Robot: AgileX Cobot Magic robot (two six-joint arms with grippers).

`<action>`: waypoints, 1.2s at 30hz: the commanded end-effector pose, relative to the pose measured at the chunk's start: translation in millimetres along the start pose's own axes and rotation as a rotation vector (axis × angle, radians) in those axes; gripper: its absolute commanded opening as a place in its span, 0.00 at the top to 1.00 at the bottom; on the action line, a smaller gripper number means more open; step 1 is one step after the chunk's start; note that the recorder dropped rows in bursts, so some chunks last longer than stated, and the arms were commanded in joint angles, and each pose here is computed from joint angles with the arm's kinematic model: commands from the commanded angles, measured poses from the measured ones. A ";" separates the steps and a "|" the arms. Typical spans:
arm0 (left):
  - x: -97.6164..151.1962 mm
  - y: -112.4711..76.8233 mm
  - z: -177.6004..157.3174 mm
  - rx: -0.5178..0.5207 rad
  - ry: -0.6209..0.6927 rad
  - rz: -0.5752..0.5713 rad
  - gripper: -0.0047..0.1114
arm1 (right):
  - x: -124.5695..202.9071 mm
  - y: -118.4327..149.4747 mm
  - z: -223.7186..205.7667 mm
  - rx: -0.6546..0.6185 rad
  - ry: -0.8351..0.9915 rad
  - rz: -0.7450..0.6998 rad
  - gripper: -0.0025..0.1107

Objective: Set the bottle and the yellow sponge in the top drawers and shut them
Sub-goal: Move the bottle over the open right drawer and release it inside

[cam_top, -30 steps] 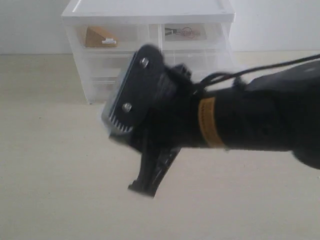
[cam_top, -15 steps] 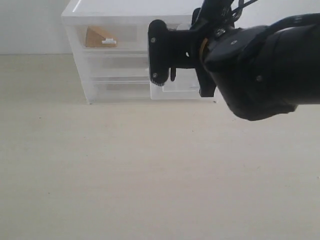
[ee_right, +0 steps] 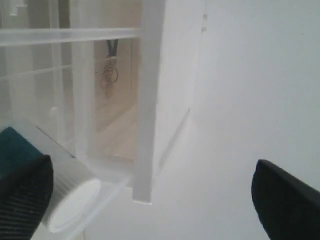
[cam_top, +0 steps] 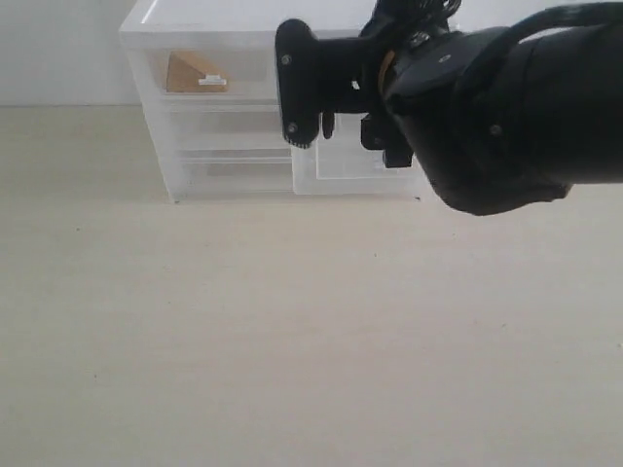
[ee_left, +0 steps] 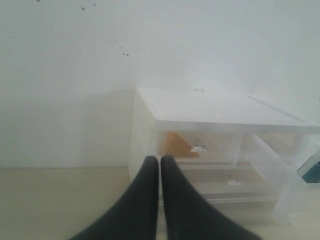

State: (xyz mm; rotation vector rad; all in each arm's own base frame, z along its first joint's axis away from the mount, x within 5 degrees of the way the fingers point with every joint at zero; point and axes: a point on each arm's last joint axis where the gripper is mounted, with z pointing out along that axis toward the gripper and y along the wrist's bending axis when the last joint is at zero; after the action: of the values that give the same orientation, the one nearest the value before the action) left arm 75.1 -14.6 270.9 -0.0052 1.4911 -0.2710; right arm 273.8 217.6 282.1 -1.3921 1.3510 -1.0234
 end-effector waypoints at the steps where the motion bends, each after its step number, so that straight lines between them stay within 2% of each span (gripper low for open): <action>1: 0.4 0.4 -0.5 -0.005 -0.002 0.005 0.93 | 8.0 -31.8 -30.3 0.023 -0.038 0.187 0.15; 3: 0.4 0.4 -0.5 -0.005 -0.002 0.005 0.93 | 13.4 -40.1 -39.0 -0.002 -0.065 0.305 0.26; 4: 0.3 0.0 -0.5 -0.001 -0.003 0.005 0.93 | 18.3 -44.0 -41.0 -0.013 -0.068 0.355 0.37; 6: 0.3 -0.8 -0.5 0.009 -0.004 0.005 0.93 | 29.2 -47.3 -38.5 -0.039 -0.051 0.428 0.65; 7: 0.2 -1.0 -0.5 0.011 -0.004 0.005 0.93 | 34.7 -46.2 -34.7 -0.059 -0.030 0.465 0.87; 8: 0.2 -1.0 -0.5 0.011 -0.004 0.005 0.93 | 39.6 -43.8 -29.6 -0.080 -0.007 0.516 0.96; 10: 0.2 -1.3 -0.5 0.014 -0.004 0.005 0.93 | 44.1 -35.5 -18.3 -0.121 0.028 0.555 0.94; 13: 0.2 -1.7 -0.5 0.018 -0.004 0.005 0.93 | 48.7 -22.0 -0.1 -0.158 0.074 0.583 0.98; 16: 0.2 -1.7 -0.5 0.018 -0.004 0.005 0.93 | 49.6 -8.1 16.3 -0.195 0.102 0.593 0.98; 21: 0.2 -1.7 -0.5 0.018 -0.004 0.005 0.93 | 32.9 5.0 34.2 -0.267 0.033 0.637 0.98; 29: 0.8 -1.6 -0.5 0.018 -0.003 0.005 0.93 | -3.7 -7.0 39.0 -0.368 -0.253 0.755 0.98; 33: 1.6 -1.4 -0.5 0.017 0.000 0.004 0.93 | -0.7 -9.5 39.6 -0.349 -0.220 0.775 0.98; 36: 1.6 -1.4 -0.5 0.017 0.000 0.004 0.93 | 3.9 -13.7 36.5 -0.347 -0.176 0.856 0.98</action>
State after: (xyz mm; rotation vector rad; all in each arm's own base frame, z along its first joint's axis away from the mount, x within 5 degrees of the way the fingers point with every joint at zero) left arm 74.8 -16.5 270.6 0.0114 1.4884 -0.2869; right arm 314.0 220.7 278.5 -1.0178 1.7543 -0.1168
